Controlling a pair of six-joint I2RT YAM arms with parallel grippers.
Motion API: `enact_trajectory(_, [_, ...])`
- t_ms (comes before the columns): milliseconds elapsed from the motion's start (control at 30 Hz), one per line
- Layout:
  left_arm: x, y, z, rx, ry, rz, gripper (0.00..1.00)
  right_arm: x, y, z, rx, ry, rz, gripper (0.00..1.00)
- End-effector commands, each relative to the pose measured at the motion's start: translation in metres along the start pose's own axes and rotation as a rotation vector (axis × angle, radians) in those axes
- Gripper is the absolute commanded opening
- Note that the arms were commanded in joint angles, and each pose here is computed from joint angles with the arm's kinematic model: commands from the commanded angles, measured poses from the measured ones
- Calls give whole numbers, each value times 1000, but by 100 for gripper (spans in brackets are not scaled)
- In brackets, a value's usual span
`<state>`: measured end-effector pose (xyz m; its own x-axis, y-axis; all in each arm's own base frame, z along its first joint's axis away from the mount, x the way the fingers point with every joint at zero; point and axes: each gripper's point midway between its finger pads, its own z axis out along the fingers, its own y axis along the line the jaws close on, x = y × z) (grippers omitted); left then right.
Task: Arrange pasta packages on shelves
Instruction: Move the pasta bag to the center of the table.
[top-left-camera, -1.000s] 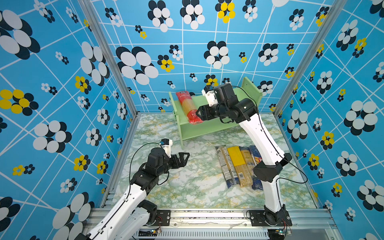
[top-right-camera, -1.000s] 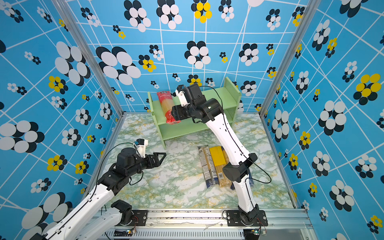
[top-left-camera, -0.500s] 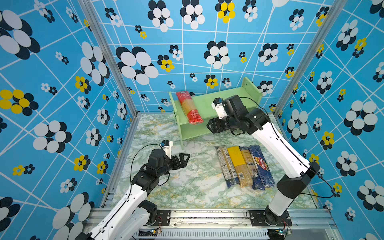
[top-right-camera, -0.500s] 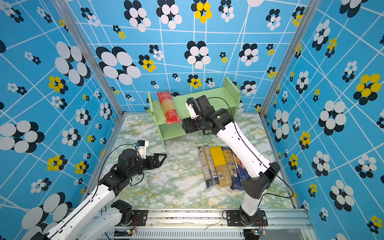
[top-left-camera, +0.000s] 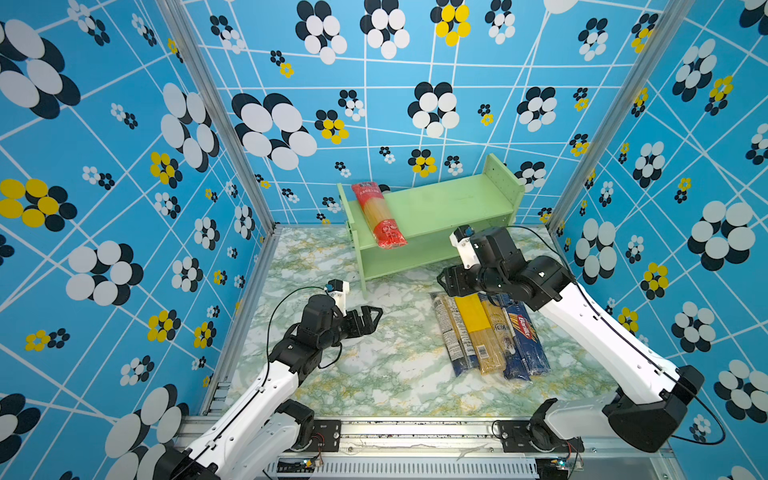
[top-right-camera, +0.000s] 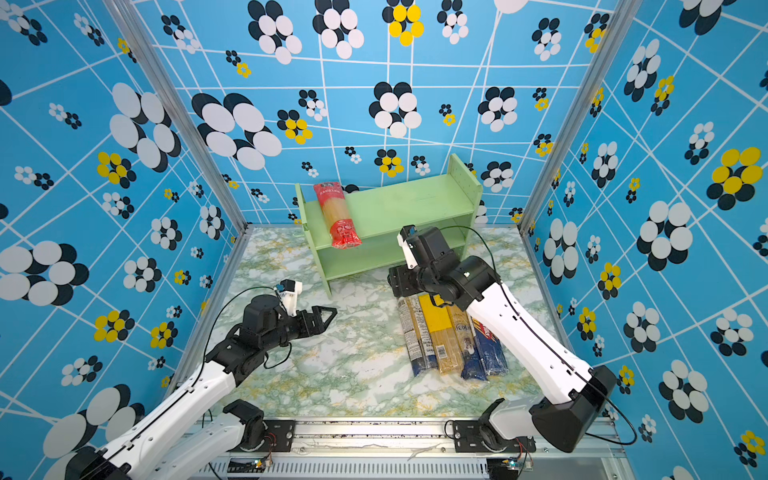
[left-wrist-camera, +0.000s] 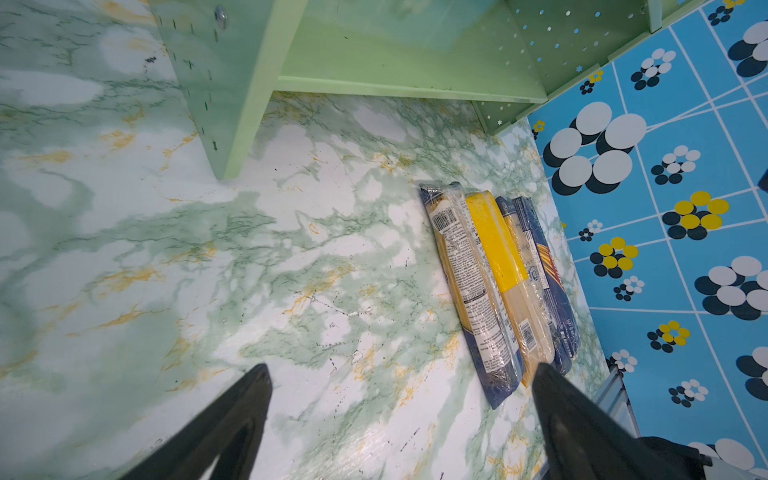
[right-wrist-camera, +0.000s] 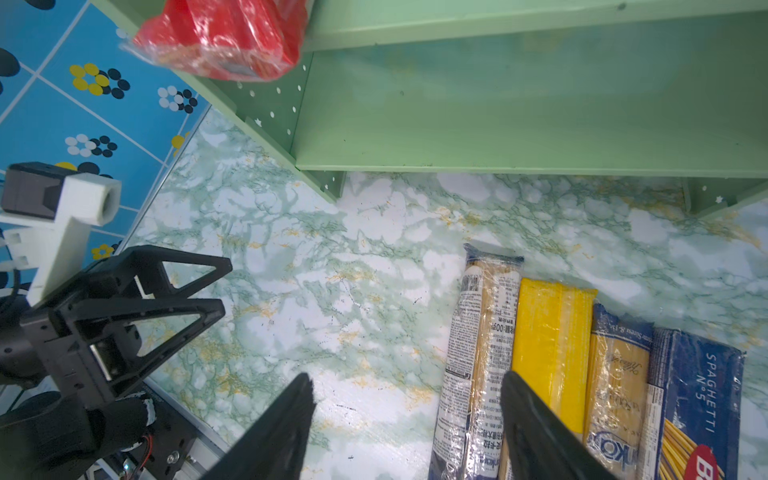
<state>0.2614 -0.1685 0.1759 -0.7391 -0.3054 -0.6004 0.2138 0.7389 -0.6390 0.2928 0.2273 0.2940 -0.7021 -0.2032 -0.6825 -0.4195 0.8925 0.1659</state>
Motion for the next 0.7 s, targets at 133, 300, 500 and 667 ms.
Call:
enact_trajectory(133, [-12, -21, -2, 54, -20, 28, 99, 22, -11, -13, 6, -37, 78, 73])
enact_trajectory(300, [-7, -24, -1, 61, -6, 28, 99, 42, -16, -16, -3, -40, 126, 73])
enact_trajectory(500, [-1, -27, -2, 61, 2, 37, 99, 64, -18, -16, -25, -34, 173, 73])
enact_trajectory(667, [5, -30, -1, 60, 4, 42, 99, 81, -23, -17, -19, -24, 192, 73])
